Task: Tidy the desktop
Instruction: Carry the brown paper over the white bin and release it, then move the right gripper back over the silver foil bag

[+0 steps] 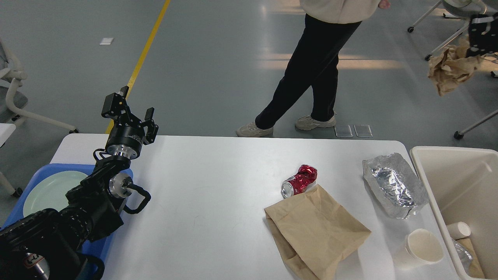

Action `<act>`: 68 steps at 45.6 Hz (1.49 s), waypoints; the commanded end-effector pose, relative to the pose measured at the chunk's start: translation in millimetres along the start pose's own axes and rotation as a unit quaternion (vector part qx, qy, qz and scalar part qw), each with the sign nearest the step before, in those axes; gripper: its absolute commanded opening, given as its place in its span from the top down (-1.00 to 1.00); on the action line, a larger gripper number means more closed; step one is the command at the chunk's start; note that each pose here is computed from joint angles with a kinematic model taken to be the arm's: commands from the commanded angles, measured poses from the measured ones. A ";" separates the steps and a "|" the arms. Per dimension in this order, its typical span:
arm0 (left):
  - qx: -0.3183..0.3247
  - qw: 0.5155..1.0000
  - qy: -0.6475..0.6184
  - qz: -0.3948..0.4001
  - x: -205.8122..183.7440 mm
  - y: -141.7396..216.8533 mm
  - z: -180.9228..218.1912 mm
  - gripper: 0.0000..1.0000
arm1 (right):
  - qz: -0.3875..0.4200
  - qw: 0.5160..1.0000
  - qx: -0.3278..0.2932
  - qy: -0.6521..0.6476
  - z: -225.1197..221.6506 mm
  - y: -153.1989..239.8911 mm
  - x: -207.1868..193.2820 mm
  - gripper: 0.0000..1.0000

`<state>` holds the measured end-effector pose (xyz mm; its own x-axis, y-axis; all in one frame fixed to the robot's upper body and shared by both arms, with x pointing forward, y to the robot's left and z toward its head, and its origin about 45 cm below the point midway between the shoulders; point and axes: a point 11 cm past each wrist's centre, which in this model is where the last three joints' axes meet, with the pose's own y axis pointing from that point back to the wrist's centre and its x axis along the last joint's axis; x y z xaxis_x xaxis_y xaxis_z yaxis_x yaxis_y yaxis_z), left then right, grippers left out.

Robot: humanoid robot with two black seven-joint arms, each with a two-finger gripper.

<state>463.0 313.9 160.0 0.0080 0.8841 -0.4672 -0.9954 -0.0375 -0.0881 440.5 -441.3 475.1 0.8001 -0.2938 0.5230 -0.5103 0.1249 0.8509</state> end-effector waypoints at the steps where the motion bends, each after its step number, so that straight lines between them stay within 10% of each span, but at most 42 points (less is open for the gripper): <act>1: 0.000 1.000 0.000 0.000 -0.1 -0.2 0.3 -0.94 | -0.005 0.998 -0.016 -0.055 58.0 -6.3 -11.5 1.00; 23: 0.000 1.000 0.000 0.000 -0.2 -0.2 0.3 -0.94 | 0.065 0.981 -0.095 -0.157 215.4 -76.9 -93.4 1.00; 49: 0.000 1.000 0.000 0.000 -0.2 -0.2 0.3 -0.94 | 0.116 0.967 -0.099 -0.203 246.7 -186.1 -202.7 1.00; 55: 0.000 1.000 0.000 0.000 -0.2 -0.2 0.3 -0.94 | 0.114 0.968 -0.104 -0.196 247.1 -192.1 -208.4 0.01; 68: 0.000 1.000 0.000 0.000 -0.2 -0.2 0.3 -0.94 | 0.095 0.971 -0.110 -0.189 247.0 -199.9 -223.1 -0.33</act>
<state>463.2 313.8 160.3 0.0083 0.8840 -0.4674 -0.9953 -0.0376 -0.0887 287.0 -635.6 178.3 0.4946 -0.5704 0.6557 -0.5306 0.3994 0.7476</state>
